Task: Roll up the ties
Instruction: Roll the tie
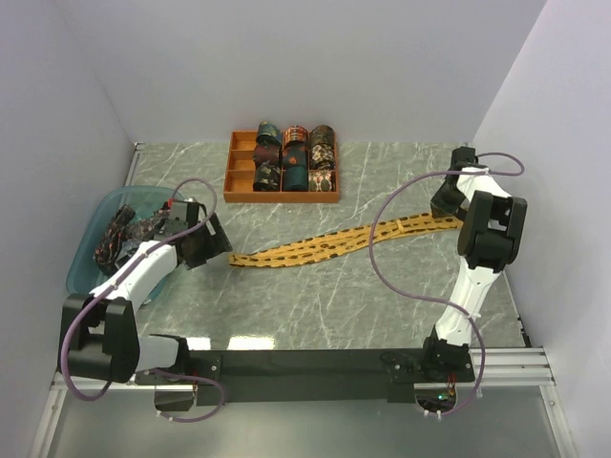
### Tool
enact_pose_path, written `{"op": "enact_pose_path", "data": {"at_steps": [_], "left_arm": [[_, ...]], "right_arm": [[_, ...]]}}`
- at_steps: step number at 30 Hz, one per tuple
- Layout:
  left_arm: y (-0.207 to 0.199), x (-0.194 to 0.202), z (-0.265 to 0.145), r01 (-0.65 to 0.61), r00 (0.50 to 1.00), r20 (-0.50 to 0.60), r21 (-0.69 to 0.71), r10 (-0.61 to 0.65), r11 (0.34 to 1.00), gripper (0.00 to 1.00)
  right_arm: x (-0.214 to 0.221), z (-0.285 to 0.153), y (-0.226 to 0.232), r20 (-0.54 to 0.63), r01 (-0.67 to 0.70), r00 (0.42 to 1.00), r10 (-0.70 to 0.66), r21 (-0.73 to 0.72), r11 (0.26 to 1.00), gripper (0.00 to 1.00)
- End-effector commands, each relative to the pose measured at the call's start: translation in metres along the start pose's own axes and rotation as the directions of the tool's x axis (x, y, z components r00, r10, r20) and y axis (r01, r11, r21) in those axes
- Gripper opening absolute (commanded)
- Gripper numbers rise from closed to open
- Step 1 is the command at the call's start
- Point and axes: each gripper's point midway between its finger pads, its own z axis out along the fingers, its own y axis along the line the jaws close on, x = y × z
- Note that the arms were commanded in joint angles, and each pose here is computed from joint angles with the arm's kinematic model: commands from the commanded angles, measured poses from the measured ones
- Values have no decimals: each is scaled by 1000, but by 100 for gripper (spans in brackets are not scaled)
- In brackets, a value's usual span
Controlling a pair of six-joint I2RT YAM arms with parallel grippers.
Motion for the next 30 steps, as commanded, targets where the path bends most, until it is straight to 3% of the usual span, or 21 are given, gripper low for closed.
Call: {"op": "enact_pose_path", "data": {"at_steps": [1,3,4,7,13,15,20,30], "left_arm": [[-15,-5,1,-51,999,5,39,51,998,86],[-21,-5,2,-67,998,5,49,67,997,85],[-22,-3,3,-67,998,-1,50,67,996,85],[-30,-7,5,-76,997,10,60,75,995,83],[-34,-18,10,-67,997,29,42,66,997,76],[-34,-20,11,-55,998,37,40,54,998,72],[-35,-19,12,-54,998,44,55,52,997,66],[-33,-17,12,-67,997,52,59,64,996,66]], "right_arm": [[-26,-31,0,124,25,992,-21,-29,999,16],[-12,-41,11,135,47,990,-38,-65,997,18],[-21,-63,20,204,42,979,-19,-110,993,22],[3,-95,45,247,88,968,-35,-205,975,33],[112,-133,109,232,336,935,-268,-340,878,38],[149,-135,113,216,394,917,-335,-363,845,44],[237,-146,139,202,537,841,-502,-425,728,45],[306,-118,161,166,657,743,-649,-371,657,44]]}}
